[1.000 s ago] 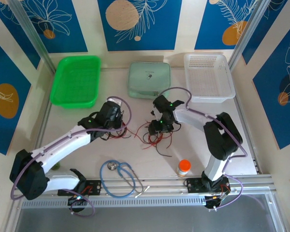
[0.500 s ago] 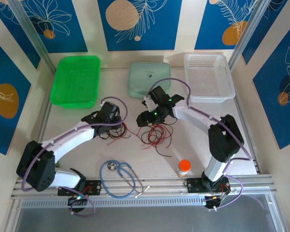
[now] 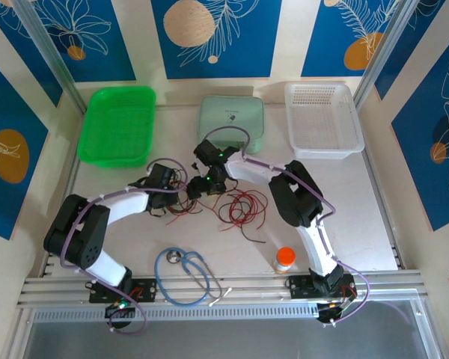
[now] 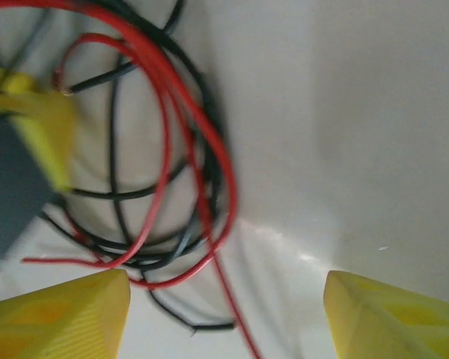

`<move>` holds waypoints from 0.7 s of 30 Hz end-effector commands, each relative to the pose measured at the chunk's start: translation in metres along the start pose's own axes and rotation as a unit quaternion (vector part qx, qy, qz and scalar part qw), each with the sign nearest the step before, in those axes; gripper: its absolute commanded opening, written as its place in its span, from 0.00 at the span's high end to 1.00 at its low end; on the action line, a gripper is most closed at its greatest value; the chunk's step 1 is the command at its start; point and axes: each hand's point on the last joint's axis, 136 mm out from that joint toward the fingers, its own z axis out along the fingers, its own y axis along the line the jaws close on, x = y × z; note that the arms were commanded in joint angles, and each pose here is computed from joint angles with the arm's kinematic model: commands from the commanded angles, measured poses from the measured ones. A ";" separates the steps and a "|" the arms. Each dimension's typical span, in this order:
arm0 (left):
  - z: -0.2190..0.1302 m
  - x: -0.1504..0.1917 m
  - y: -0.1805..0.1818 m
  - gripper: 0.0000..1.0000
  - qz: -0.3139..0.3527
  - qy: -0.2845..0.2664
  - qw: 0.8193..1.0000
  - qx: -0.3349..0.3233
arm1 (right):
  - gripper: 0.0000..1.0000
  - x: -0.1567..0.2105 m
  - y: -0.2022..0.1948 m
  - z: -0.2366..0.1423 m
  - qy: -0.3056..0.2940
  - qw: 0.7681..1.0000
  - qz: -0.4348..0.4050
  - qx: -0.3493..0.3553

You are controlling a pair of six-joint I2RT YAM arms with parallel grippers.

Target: Untangle the cables

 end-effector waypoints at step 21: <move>-0.097 0.005 -0.120 0.99 0.004 -0.031 0.934 0.357 | 0.75 0.026 -0.068 0.003 0.006 0.991 0.060 0.121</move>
